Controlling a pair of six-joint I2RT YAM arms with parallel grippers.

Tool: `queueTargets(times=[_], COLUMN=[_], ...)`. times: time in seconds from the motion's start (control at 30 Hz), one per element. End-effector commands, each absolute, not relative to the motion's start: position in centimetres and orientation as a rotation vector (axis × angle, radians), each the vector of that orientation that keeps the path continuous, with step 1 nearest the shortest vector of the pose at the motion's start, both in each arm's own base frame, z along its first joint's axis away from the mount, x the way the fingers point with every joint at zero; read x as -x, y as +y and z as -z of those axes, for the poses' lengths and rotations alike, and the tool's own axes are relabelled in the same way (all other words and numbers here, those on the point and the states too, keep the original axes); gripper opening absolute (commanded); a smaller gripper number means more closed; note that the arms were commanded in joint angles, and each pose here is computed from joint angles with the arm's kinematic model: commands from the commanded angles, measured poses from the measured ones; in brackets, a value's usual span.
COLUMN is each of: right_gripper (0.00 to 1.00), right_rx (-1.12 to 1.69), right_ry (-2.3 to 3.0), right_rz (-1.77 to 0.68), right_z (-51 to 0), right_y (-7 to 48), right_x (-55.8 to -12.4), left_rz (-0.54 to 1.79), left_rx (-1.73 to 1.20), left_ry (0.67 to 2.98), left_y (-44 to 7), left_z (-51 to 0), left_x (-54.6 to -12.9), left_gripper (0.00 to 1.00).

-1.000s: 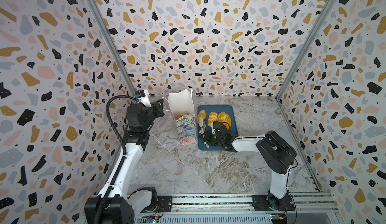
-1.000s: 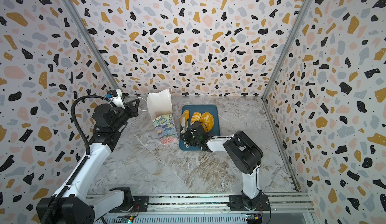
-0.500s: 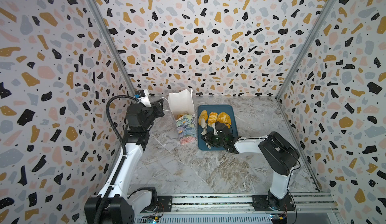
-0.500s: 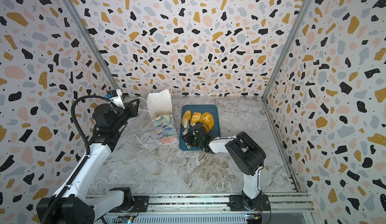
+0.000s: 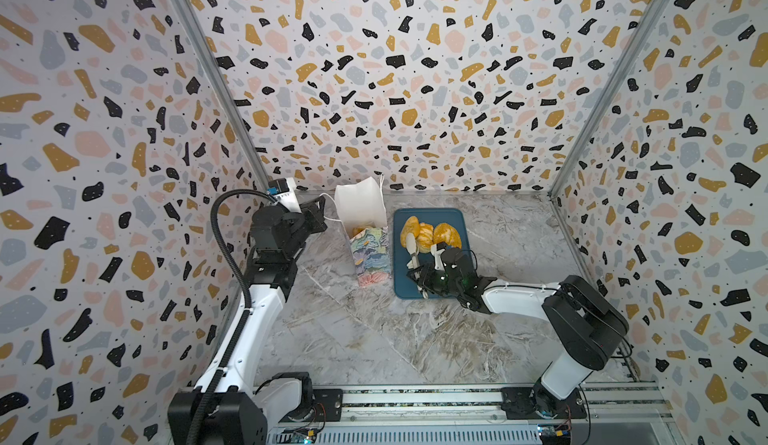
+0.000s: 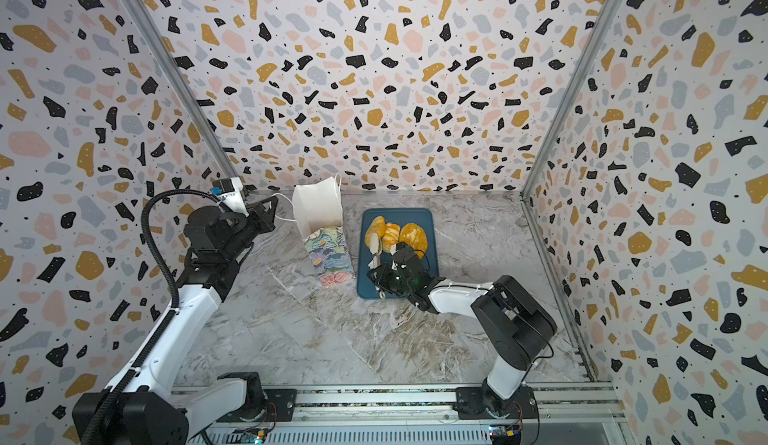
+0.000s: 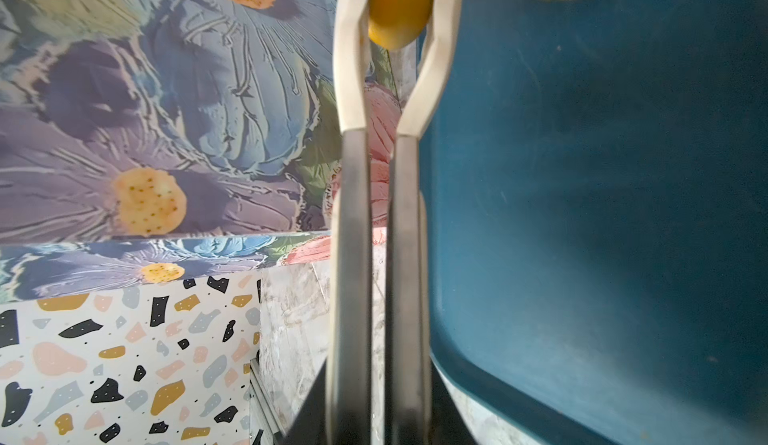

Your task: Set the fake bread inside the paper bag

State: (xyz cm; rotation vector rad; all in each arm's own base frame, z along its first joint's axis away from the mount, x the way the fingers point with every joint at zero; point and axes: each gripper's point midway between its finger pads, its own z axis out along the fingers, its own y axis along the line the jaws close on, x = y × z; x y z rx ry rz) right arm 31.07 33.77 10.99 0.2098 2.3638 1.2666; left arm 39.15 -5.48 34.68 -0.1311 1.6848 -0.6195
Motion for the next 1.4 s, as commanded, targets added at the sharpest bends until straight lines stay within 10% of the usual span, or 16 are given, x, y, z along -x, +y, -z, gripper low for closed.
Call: queueTargets(times=[0.0, 1.37], right_gripper=[0.14, 0.12], right_rx=[-0.17, -0.061], right_ry=[2.277, 2.177], right_rz=[-1.283, -1.081], right_z=[-13.7, -18.5], right_y=[33.4, 27.9], right_x=[-31.1, -27.4], left_rz=[0.62, 0.619], left_rx=[0.095, 0.105], left_ry=[1.608, 1.606], left_y=[-5.7, -5.6], left_z=[-37.2, -37.3], left_x=[-38.6, -38.6], left_gripper=[0.0, 0.0])
